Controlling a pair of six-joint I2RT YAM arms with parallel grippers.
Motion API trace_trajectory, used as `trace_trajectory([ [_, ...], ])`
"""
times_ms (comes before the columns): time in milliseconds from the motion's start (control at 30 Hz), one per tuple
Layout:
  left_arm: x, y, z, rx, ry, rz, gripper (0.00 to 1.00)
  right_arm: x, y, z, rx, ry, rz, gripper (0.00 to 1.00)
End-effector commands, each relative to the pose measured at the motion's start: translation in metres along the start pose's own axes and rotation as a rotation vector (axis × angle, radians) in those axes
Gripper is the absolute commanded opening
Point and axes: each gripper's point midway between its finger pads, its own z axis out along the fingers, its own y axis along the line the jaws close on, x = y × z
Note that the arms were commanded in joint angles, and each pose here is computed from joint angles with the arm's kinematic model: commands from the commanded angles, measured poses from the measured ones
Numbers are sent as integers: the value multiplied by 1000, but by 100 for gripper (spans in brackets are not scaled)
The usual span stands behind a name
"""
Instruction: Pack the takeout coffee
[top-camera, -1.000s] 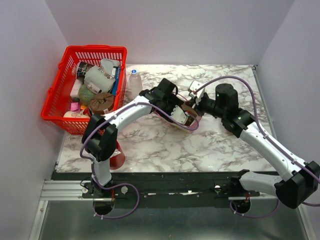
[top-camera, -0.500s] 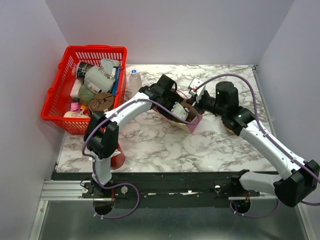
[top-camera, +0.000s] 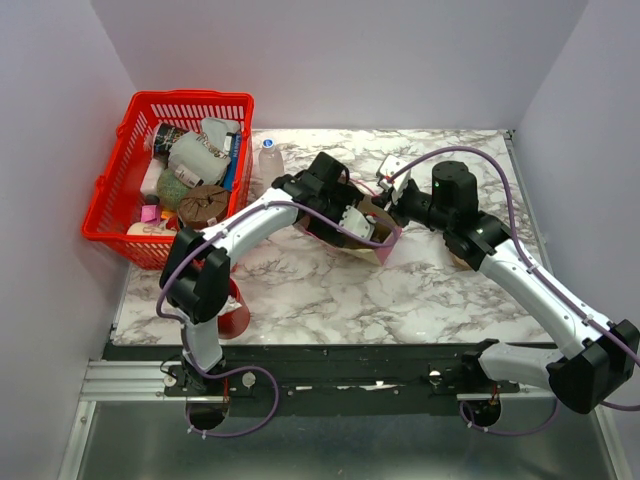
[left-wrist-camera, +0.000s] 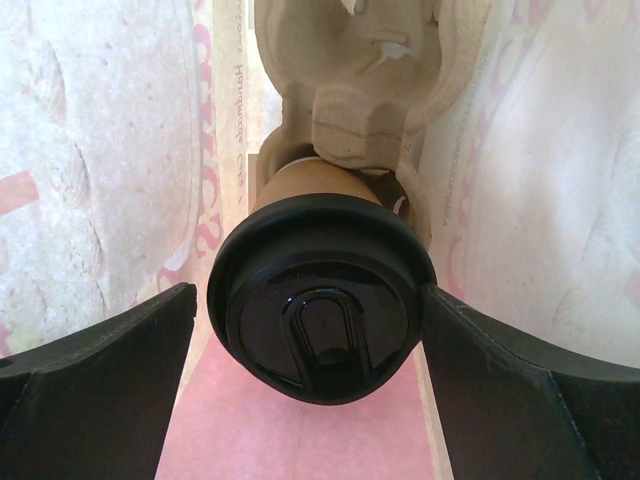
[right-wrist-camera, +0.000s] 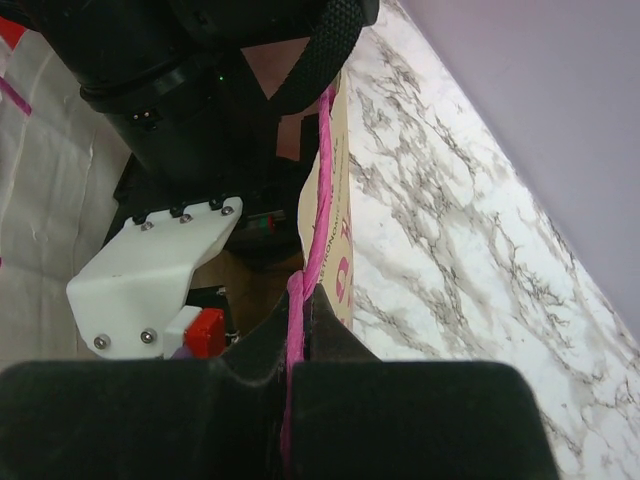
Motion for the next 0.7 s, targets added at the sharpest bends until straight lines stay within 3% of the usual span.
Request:
trace_trajectory([
  [0,-17,1,-18,-36,-73,-35,99,2,11,-2,-47,9,4,0],
  [233,-40,7,-38,-115,-183,-58,99,9,18,-3,-74,17,-12,1],
  [667,-52,-16,-39,-40,-274,-121,99,22,24,-1,-108,52,-45,0],
])
